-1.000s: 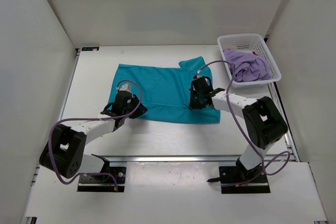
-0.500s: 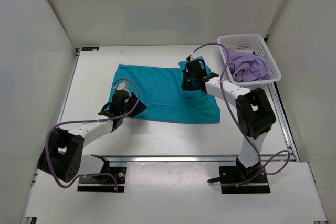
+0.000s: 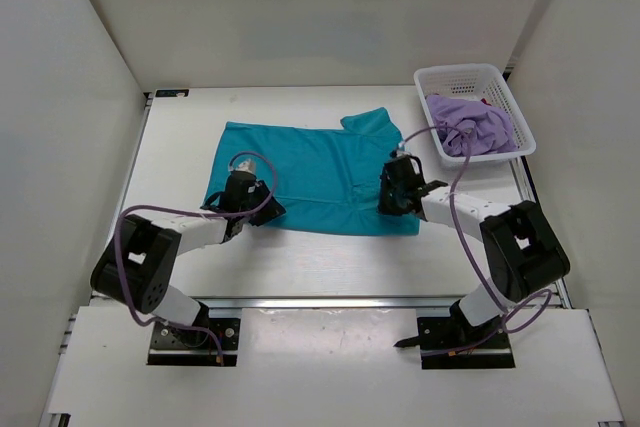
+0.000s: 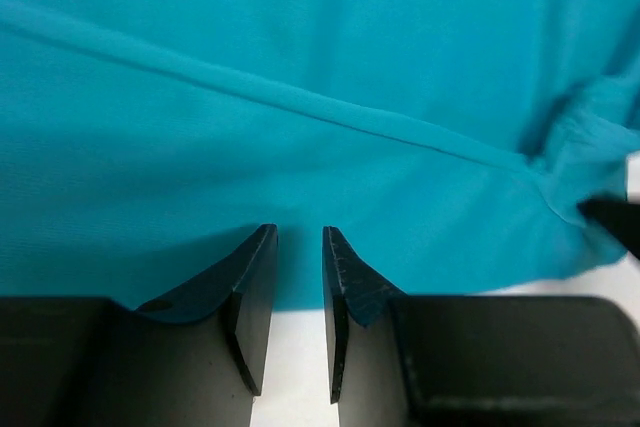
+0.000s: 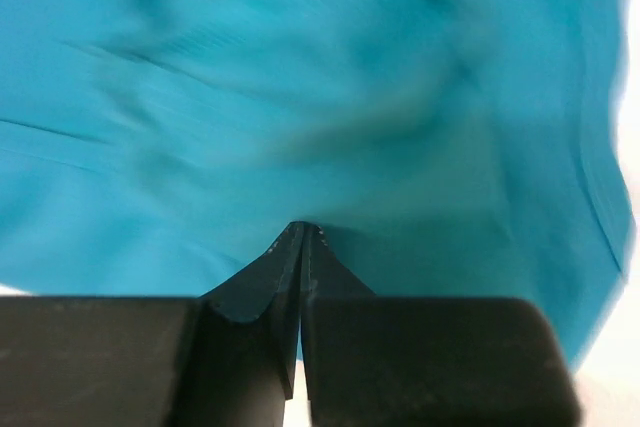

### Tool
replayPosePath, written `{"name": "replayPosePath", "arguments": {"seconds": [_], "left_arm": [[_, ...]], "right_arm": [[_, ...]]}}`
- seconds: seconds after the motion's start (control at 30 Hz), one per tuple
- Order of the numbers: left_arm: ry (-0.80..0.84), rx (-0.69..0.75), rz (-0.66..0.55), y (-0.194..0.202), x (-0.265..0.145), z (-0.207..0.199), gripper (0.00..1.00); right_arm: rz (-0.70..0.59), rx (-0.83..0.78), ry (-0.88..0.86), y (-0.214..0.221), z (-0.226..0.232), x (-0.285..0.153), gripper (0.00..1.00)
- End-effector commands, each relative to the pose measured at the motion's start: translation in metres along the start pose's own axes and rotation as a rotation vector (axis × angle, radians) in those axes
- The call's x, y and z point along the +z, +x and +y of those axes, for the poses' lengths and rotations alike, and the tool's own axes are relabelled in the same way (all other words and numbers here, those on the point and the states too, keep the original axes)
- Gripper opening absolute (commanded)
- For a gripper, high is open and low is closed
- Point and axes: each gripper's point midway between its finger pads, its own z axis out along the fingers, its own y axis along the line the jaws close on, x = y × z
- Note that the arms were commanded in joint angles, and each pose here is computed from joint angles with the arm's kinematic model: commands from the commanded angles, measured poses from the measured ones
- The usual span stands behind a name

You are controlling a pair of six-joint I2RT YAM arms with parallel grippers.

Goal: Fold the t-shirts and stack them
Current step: Fold the flattened tshirt in 1/3 of the way

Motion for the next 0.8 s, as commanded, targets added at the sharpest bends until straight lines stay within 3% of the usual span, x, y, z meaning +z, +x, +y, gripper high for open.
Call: {"name": "replayPosePath", "arguments": {"seconds": [0.0, 0.2, 0.4, 0.43, 0.53, 0.6, 0.67, 0.73, 0.77], "left_arm": [[0.006, -0.101, 0.063, 0.015, 0.000, 0.019, 0.35], [-0.049, -0.103, 0.121, 0.055, -0.016, 0.045, 0.35], [-0.034, -0.077, 0.116, 0.068, -0.042, 0.047, 0.38], [-0.018, -0.056, 0.090, 0.057, -0.044, 0.039, 0.40], [0.034, -0.004, -0.046, -0.003, -0.049, 0.002, 0.43], [0.039, 0.015, -0.107, -0.034, -0.052, -0.016, 0.44], [0.084, 0.019, -0.164, -0.068, -0.050, -0.041, 0.44], [0.103, -0.008, -0.180, -0.085, -0.043, -0.047, 0.44], [0.128, -0.032, -0.159, -0.089, -0.038, -0.050, 0.42]], "right_arm": [[-0.006, 0.075, 0.041, 0.017, -0.025, -0.005, 0.00], [0.068, 0.133, 0.068, 0.068, -0.048, -0.014, 0.00], [0.049, 0.148, 0.006, 0.060, -0.034, -0.034, 0.02], [0.030, 0.143, 0.002, 0.049, -0.031, -0.037, 0.04], [-0.115, 0.092, -0.036, -0.019, -0.004, -0.051, 0.25], [-0.181, 0.076, -0.081, -0.056, 0.010, -0.056, 0.31], [-0.183, 0.061, -0.076, -0.083, 0.012, -0.036, 0.27], [-0.247, 0.017, -0.092, -0.137, 0.023, -0.029, 0.08], [-0.229, 0.013, -0.070, -0.142, 0.018, -0.010, 0.04]]}}
